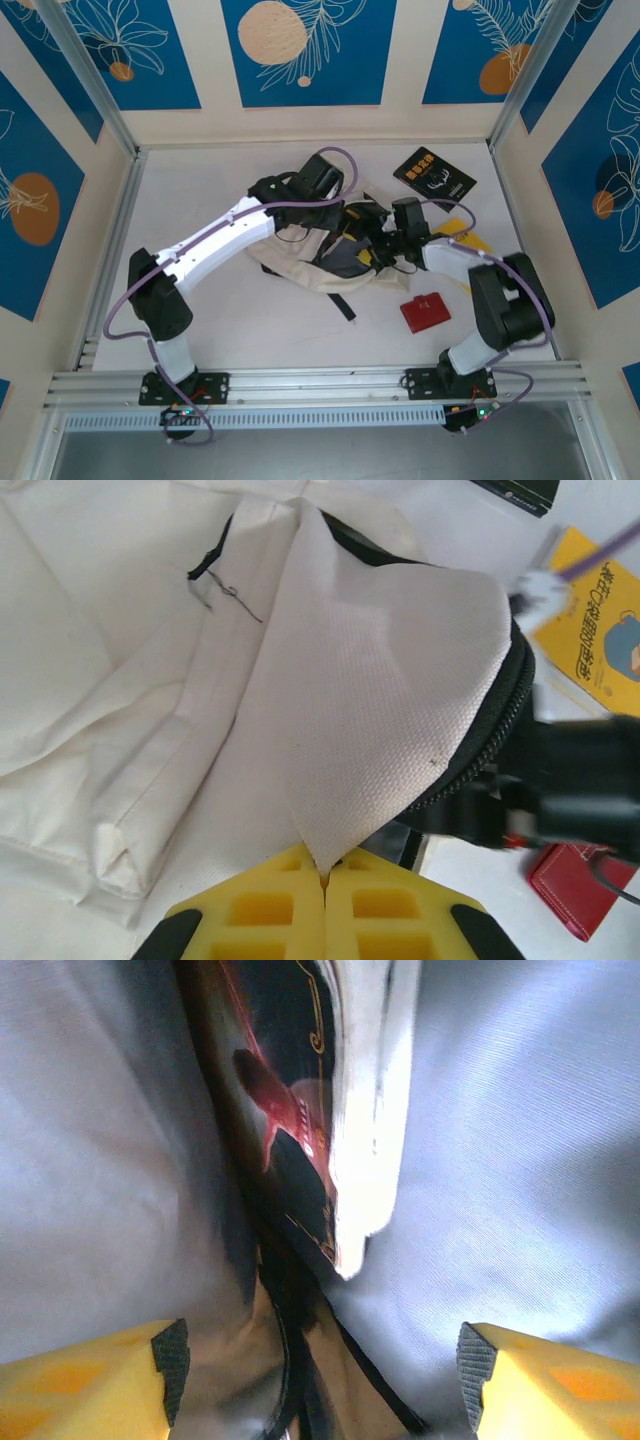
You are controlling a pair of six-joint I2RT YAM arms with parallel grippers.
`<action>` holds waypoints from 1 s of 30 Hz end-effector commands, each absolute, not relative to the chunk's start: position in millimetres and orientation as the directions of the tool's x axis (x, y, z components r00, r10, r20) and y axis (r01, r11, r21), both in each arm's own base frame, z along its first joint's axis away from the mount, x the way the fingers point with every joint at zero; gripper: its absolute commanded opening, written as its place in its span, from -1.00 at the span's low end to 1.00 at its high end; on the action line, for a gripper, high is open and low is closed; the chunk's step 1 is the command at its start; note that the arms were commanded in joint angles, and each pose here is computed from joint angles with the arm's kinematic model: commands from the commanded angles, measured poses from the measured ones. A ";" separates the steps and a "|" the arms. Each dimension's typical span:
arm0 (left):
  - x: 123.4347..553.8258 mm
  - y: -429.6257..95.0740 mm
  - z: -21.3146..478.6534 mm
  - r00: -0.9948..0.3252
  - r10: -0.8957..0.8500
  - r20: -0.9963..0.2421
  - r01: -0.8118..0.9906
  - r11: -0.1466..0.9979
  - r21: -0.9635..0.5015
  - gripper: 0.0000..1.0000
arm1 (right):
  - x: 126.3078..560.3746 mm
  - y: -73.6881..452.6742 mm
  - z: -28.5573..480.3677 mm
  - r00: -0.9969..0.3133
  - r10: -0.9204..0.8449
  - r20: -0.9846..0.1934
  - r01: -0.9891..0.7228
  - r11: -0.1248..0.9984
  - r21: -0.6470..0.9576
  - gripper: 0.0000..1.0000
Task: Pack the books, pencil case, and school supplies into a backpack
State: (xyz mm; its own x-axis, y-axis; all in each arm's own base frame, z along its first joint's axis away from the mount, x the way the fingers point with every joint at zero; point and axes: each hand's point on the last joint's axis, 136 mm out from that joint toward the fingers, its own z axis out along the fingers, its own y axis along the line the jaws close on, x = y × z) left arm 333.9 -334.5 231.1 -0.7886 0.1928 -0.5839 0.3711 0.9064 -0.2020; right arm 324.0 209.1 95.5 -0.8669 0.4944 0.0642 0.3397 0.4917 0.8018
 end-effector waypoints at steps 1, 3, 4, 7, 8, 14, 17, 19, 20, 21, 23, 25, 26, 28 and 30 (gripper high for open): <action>334.9 -317.8 249.6 -0.775 0.143 -0.615 0.352 0.906 -0.234 -0.89 | 280.9 172.7 74.0 -0.860 0.510 0.030 0.400 0.636 0.659 0.49; 335.5 -303.8 242.3 -0.783 0.136 -0.607 0.329 0.919 -0.219 -0.88 | 267.6 154.7 76.4 -0.848 0.529 -0.008 0.415 0.674 0.611 0.53; 335.5 -295.4 237.9 -0.789 0.130 -0.601 0.314 0.926 -0.211 -0.88 | 262.5 146.0 79.6 -0.842 0.539 -0.026 0.422 0.688 0.590 0.54; 333.5 -266.7 225.9 -0.806 0.105 -0.582 0.260 0.947 -0.191 -0.89 | 256.3 126.5 90.4 -0.829 0.553 -0.084 0.428 0.724 0.542 0.57; 332.5 -255.7 221.6 -0.812 0.095 -0.576 0.240 0.954 -0.182 -0.88 | 256.5 122.5 94.5 -0.828 0.552 -0.100 0.425 0.733 0.532 0.57; 313.9 -213.8 205.3 -0.841 0.050 -0.539 0.185 0.962 -0.200 -0.83 | 271.1 119.9 105.4 -0.835 0.536 -0.127 0.410 0.758 0.508 0.57; 298.6 -229.0 209.7 -0.843 0.071 -0.533 0.270 0.913 -0.306 -0.31 | 282.1 121.6 104.4 -0.840 0.530 -0.114 0.414 0.763 0.496 0.57; 291.9 -240.8 215.3 -0.846 0.072 -0.528 0.309 0.874 -0.374 0.17 | 289.7 120.1 103.4 -0.838 0.535 -0.110 0.424 0.764 0.487 0.56; 290.1 -246.9 218.1 -0.846 0.072 -0.528 0.324 0.855 -0.404 0.33 | 295.3 118.7 103.9 -0.835 0.538 -0.111 0.426 0.762 0.487 0.56; 290.9 -250.2 220.4 -0.845 0.064 -0.531 0.328 0.846 -0.420 0.45 | 299.5 116.8 103.1 -0.832 0.543 -0.111 0.433 0.762 0.482 0.56; 298.0 -252.5 219.3 -0.847 0.035 -0.531 0.304 0.850 -0.430 0.55 | 308.5 107.7 102.5 -0.821 0.560 -0.114 0.456 0.762 0.459 0.55; 308.3 -252.5 211.6 -0.858 -0.001 -0.513 0.254 0.868 -0.427 0.55 | 315.7 96.1 101.1 -0.809 0.571 -0.137 0.472 0.771 0.427 0.54; 313.9 -254.1 205.1 -0.867 -0.018 -0.498 0.227 0.876 -0.426 0.53 | 319.6 89.3 99.5 -0.801 0.581 -0.144 0.485 0.771 0.412 0.54; 324.7 -260.9 191.2 -0.882 -0.043 -0.469 0.189 0.880 -0.436 0.47 | 328.3 81.6 95.6 -0.795 0.591 -0.138 0.495 0.764 0.415 0.54; 336.7 -273.0 179.5 -0.890 -0.054 -0.452 0.179 0.872 -0.455 0.36 | 335.6 80.2 91.5 -0.803 0.585 -0.109 0.494 0.758 0.426 0.52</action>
State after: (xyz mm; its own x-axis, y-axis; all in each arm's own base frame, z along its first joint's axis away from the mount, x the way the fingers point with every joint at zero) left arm 317.8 -257.3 187.2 -0.8803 -0.0024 -0.4745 0.2137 0.8908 -0.4010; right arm 329.0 87.8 95.1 -0.7881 0.6035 -0.1211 0.5002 0.7426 0.4453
